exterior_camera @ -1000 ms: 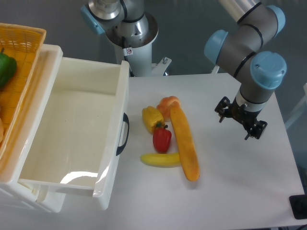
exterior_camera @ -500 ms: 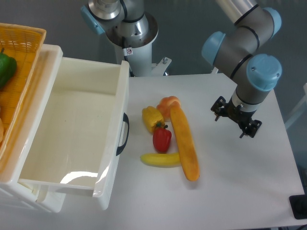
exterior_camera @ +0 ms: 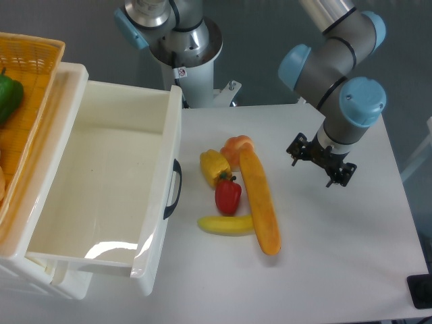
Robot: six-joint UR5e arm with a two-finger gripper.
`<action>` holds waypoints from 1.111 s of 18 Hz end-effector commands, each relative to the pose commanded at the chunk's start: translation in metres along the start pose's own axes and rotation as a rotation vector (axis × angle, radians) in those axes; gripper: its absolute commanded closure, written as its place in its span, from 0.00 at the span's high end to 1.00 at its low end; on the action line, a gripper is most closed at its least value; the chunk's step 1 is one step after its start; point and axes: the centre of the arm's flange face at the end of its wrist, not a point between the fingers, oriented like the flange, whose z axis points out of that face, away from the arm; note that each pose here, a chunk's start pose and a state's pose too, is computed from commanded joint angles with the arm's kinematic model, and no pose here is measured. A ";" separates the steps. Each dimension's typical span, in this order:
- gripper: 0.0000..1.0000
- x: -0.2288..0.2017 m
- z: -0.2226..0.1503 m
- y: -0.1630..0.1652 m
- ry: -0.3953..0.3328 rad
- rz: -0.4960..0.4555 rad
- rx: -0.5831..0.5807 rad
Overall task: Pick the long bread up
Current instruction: 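Lower the open gripper over the middle of the bread loaf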
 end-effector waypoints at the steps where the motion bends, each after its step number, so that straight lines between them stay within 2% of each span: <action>1: 1.00 0.001 -0.001 -0.005 -0.001 -0.023 0.001; 3: 1.00 0.008 0.001 -0.014 0.003 -0.088 0.003; 6: 1.00 0.018 0.010 -0.033 0.015 -0.235 0.002; 10: 1.00 0.021 0.017 -0.055 0.027 -0.289 0.011; 13: 1.00 0.023 0.012 -0.064 0.084 -0.361 0.093; 15: 1.00 0.025 0.013 -0.068 0.101 -0.408 0.105; 20: 1.00 0.032 0.032 -0.093 0.105 -0.433 0.102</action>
